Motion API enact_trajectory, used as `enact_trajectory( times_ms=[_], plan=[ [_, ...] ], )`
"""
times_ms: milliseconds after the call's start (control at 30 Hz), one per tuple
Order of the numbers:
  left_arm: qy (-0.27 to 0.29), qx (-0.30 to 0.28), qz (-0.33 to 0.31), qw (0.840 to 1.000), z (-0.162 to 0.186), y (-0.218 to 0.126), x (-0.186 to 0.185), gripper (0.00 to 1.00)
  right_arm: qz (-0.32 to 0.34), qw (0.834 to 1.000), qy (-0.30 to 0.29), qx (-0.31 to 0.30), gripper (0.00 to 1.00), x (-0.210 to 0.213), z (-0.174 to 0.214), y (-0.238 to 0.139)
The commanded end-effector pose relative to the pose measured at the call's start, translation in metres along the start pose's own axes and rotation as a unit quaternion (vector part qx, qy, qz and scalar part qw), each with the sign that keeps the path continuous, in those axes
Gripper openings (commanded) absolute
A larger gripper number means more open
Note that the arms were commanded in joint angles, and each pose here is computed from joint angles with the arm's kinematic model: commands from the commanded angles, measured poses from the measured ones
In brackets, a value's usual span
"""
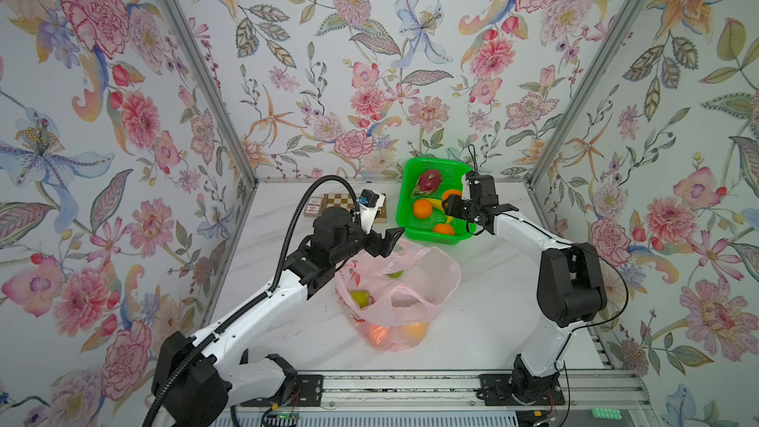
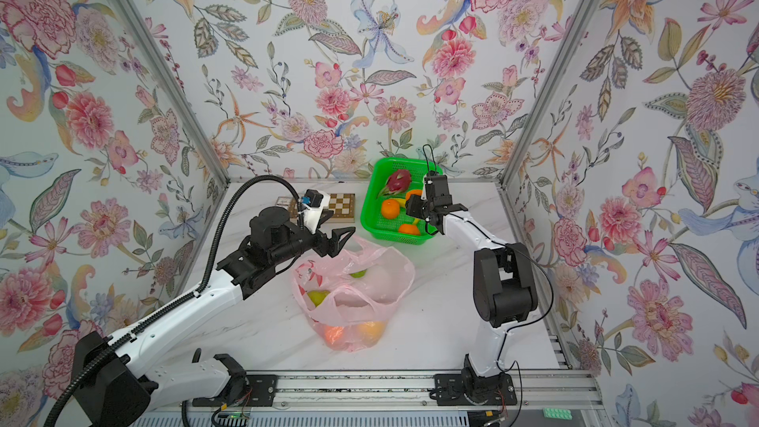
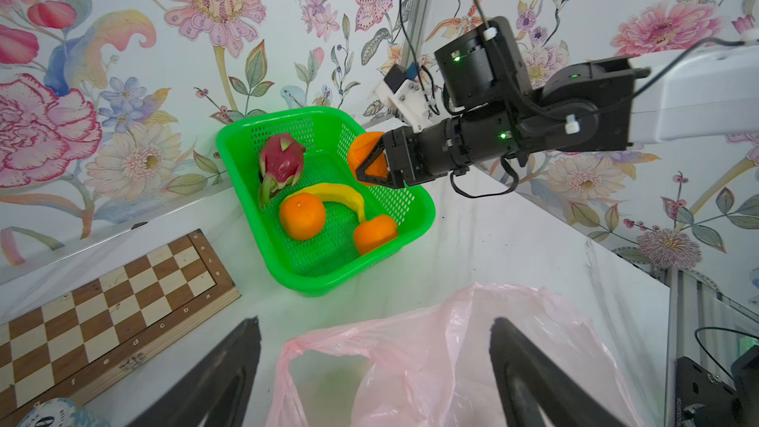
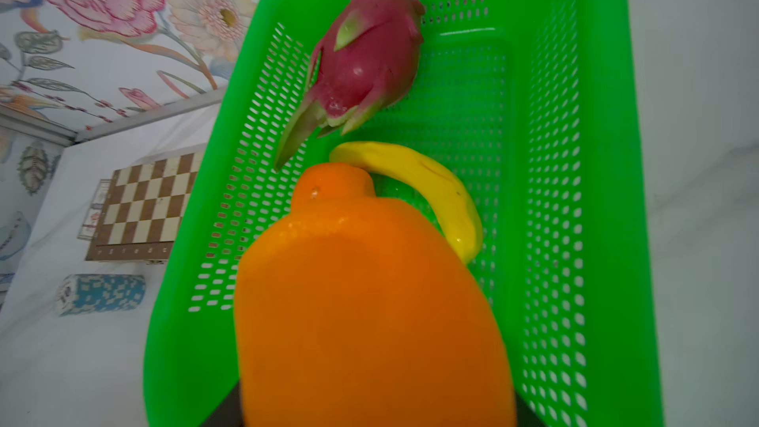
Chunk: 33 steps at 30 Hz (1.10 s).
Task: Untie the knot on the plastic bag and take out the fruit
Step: 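Lower the orange into the green basket and open the right gripper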
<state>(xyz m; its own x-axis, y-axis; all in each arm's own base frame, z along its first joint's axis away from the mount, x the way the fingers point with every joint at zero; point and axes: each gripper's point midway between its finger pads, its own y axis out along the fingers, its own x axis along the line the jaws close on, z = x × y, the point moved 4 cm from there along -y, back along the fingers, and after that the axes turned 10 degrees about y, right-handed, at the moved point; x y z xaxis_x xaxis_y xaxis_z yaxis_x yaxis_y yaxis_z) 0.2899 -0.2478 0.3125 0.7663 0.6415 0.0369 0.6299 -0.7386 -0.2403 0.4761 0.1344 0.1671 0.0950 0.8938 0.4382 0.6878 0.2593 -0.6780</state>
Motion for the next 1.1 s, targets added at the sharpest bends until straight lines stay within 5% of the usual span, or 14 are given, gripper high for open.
enact_trajectory(
  times_ms=[0,367,633,867,1067],
  plan=[
    [0.014,-0.020,0.032,0.999,-0.010,-0.005,-0.007,0.89,0.079,0.996,-0.022,0.040,0.44,-0.021,0.010,0.009],
    [0.007,-0.003,0.048,0.999,-0.008,-0.001,-0.010,0.90,0.189,0.977,-0.055,0.081,0.50,-0.042,0.021,0.041],
    [0.006,0.000,0.045,0.999,-0.007,-0.003,-0.010,0.90,0.187,0.974,-0.049,0.118,0.60,-0.041,0.033,0.060],
    [0.002,0.011,0.025,1.000,-0.002,-0.007,-0.006,0.90,0.169,0.980,-0.050,0.094,0.80,-0.024,0.015,0.040],
    [-0.020,0.020,-0.005,1.000,0.004,-0.011,0.000,0.88,0.145,0.987,-0.054,0.051,0.82,0.000,-0.008,0.003]
  ],
)
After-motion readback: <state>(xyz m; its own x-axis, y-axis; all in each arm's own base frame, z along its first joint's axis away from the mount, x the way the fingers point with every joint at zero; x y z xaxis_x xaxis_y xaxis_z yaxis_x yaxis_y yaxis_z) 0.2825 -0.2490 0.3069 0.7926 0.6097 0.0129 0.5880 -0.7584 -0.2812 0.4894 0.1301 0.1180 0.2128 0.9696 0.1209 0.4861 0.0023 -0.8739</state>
